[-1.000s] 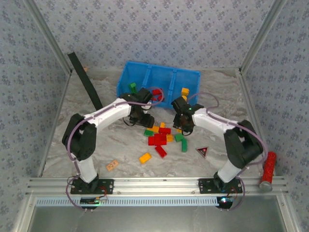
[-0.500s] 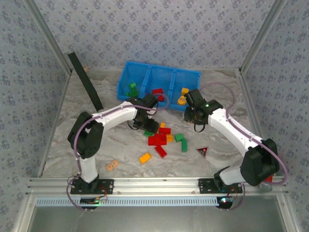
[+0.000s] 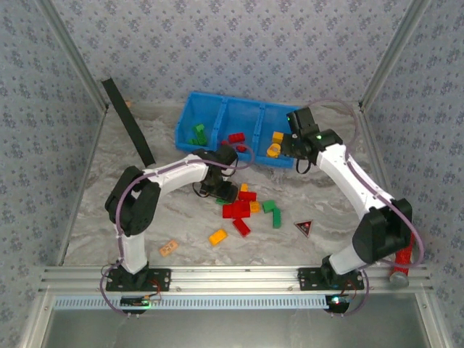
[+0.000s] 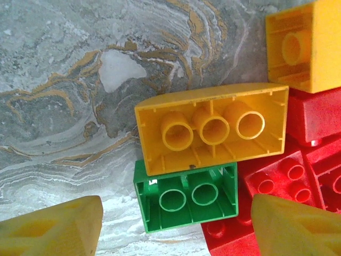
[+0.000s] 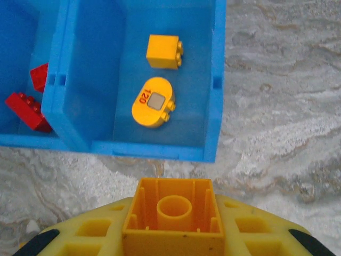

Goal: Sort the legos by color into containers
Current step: Place the lego in the container.

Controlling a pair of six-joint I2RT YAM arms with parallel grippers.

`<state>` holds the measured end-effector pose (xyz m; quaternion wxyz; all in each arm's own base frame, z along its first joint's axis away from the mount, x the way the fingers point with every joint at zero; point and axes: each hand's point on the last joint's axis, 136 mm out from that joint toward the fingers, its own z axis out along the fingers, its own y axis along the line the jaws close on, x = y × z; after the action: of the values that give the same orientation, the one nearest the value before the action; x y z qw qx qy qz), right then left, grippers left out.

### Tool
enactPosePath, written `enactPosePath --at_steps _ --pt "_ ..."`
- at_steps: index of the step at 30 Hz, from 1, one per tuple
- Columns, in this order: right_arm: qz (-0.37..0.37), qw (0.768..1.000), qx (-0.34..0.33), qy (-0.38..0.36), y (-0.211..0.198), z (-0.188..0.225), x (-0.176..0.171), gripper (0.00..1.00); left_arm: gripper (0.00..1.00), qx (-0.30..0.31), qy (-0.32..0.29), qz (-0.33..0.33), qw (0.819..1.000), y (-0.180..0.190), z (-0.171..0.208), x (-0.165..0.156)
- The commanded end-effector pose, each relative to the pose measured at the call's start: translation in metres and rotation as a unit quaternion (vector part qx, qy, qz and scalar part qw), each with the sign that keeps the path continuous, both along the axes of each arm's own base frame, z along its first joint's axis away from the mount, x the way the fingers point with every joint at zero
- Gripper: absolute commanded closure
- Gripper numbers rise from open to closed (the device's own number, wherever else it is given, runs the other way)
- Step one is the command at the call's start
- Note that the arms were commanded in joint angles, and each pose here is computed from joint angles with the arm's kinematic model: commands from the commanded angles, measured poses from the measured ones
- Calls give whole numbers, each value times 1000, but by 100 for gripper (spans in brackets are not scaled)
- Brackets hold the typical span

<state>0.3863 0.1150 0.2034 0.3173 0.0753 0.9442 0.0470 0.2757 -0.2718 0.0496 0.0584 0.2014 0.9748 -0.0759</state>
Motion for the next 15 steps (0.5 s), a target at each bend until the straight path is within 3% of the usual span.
enactPosePath --at_steps 1,15 --pt "16 1000 -14 -11 3 3 23 70 27 15 3 4 1000 3 -9 0" --pt "49 998 -28 13 27 -41 78 68 27 27 20 6 999 3 -22 -2"
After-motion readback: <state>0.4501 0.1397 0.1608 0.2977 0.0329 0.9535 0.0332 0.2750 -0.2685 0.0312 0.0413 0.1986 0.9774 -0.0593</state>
